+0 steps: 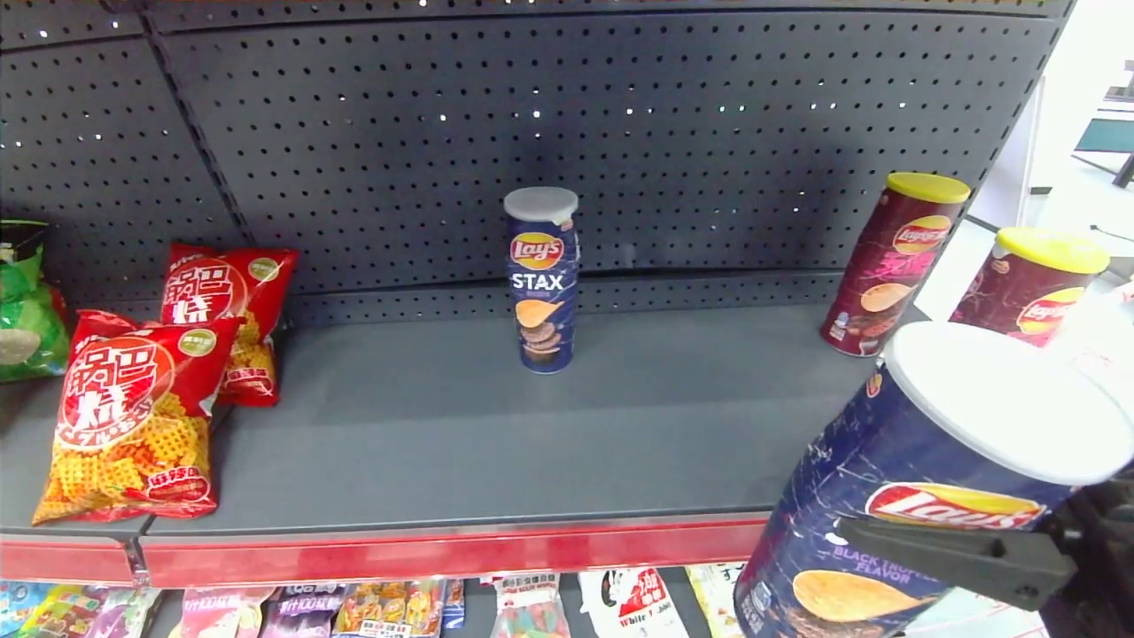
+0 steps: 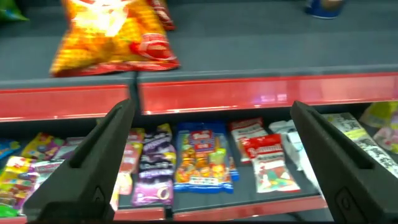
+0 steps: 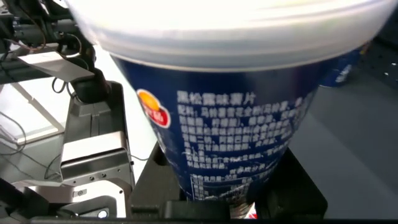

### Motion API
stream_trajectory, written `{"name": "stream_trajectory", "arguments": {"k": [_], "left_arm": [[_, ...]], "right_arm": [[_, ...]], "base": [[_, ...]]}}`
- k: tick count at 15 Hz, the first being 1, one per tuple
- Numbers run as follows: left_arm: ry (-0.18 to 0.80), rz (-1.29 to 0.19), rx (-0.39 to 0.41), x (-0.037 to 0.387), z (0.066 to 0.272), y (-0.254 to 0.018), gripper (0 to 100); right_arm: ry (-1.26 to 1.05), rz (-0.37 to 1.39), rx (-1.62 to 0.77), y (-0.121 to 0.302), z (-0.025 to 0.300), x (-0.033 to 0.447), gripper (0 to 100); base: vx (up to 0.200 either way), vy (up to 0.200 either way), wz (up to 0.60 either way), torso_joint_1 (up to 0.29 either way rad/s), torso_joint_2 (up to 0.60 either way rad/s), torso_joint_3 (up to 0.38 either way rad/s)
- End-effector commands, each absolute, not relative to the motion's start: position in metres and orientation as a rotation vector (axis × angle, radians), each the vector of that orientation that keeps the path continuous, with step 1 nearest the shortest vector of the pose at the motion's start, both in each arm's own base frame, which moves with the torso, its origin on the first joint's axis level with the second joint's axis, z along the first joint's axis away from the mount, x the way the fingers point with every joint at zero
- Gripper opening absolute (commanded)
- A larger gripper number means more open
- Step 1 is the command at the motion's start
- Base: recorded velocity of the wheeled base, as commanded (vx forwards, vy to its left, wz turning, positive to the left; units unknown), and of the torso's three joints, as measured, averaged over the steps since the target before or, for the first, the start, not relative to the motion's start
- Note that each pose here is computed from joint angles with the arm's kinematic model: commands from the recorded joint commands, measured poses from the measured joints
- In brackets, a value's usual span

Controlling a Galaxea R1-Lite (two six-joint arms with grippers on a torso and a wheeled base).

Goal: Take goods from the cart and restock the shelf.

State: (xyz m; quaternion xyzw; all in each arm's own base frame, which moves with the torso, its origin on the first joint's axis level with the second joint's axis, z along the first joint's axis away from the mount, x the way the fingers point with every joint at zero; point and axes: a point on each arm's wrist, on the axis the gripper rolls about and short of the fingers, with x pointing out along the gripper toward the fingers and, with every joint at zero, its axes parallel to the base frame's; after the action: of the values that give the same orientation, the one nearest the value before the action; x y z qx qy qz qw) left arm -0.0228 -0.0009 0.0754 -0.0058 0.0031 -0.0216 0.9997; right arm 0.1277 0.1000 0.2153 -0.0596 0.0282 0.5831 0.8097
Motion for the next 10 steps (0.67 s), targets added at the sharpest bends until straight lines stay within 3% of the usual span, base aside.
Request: {"name": "stream_trajectory", "arguments": {"k": [1,2,10], "left_arm": [[0.006,-0.043,-0.011,-0.0228,0.0753,-0.0009,100],[0.006,-0.043,-0.011,-0.0228,0.0753,-0.0009,100],[0.006,-0.043,-0.009,-0.0228,0.0753,-0.0009,100]], "right_arm": [[0.059,1.248,-0.128,0.0994,0.2148,0.1266,0],[0.064,1.247,-0.128,0.0989,0.2133,0.1262,0],[0.074,1.247,-0.127,0.0971,0.2093,0.1235,0]], "base": [[0.000,0.200,0.00,0.007,0.00,-0.002],[0.000,0.200,0.00,-0.002,0.01,0.007],[0.000,0.000,0.00,0.000,0.00,0.000]]}}
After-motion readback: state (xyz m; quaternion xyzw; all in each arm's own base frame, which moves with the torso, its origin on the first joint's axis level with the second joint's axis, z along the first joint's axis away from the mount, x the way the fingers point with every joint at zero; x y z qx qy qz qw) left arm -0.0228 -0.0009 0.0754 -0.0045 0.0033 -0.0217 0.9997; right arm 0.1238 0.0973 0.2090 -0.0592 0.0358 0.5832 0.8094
